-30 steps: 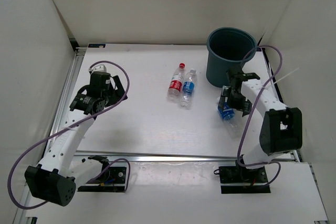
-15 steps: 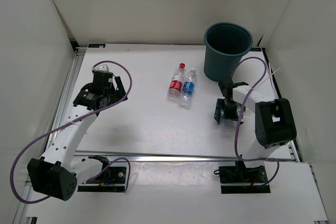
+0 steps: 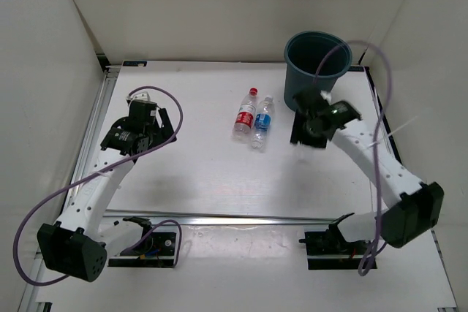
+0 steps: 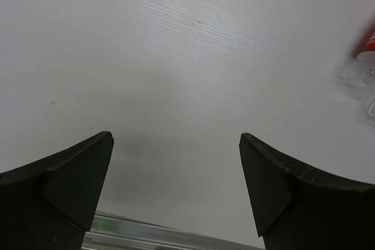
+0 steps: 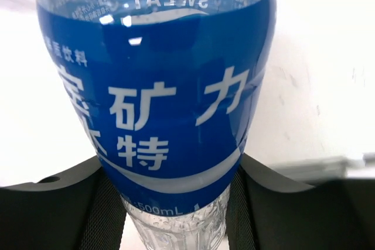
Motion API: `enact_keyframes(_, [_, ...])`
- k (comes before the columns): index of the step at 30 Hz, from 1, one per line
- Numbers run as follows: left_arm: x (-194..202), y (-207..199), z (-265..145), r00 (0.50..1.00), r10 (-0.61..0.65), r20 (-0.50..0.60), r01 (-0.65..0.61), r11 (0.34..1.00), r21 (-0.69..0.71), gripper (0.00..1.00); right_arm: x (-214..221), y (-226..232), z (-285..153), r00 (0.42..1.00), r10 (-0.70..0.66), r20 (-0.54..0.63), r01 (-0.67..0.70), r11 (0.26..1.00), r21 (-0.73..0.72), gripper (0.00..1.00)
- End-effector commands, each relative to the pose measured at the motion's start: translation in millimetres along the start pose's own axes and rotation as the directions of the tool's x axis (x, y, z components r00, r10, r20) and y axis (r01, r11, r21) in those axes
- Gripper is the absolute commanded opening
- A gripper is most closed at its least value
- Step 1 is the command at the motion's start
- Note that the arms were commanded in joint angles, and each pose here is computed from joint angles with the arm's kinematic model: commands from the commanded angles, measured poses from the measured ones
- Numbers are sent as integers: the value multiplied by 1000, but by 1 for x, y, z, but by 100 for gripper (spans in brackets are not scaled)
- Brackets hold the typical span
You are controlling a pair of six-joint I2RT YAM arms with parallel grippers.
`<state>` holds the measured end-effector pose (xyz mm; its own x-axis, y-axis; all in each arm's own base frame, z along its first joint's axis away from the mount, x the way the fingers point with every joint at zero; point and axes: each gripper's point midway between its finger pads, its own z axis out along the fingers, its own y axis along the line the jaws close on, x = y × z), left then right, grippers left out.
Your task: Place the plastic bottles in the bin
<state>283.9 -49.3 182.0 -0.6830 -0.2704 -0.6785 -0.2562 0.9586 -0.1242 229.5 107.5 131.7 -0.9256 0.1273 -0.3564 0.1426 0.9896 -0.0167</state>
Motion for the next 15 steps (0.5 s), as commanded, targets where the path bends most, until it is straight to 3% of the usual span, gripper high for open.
enact_keyframes(1, [2, 4, -9, 1000, -8, 17, 8, 1000, 1, 100, -88, 8, -113, 928, 141, 344, -107, 987, -117, 33])
enact_keyframes(3, [8, 3, -11, 1000, -5, -3, 5, 1000, 17, 100, -145, 0, -145, 849, 185, 495, -149, 983, -110, 33])
enact_keyframes(5, [12, 6, -11, 1000, 8, -12, -8, 1000, 12, 100, -217, -3, -186, 722, 269, 638, -201, 963, -179, 33])
enact_keyframes(7, [13, 5, -11, 1000, 8, -16, -8, 1000, 20, 100, -266, -9, -178, 677, 247, 694, -211, 968, -138, 32])
enact_keyframes(8, [13, 5, -11, 1000, 21, -16, -20, 1000, 21, 100, -297, -7, -203, 596, 288, 750, -207, 957, -202, 32])
enact_keyframes(9, [14, 3, -12, 1000, 21, -21, -20, 999, 31, 100, -314, -6, -204, 574, 285, 768, -200, 958, -206, 32])
enact_keyframes(10, [16, 1, -10, 999, 30, -32, -29, 999, 33, 100, -337, -7, -177, 586, 254, 770, -207, 965, -161, 32])
enact_keyframes(12, [19, -1, -7, 998, 34, -49, -32, 999, 38, 100, -372, -2, -186, 518, 288, 805, -194, 957, -217, 31])
enact_keyframes(13, [19, -4, -6, 998, 43, -55, -40, 998, 42, 100, -388, 0, -155, 543, 272, 794, -196, 961, -195, 31])
enact_keyframes(15, [22, -10, -3, 996, 57, -75, -53, 997, 51, 100, -406, 5, -143, 519, 286, 806, -191, 957, -216, 34])
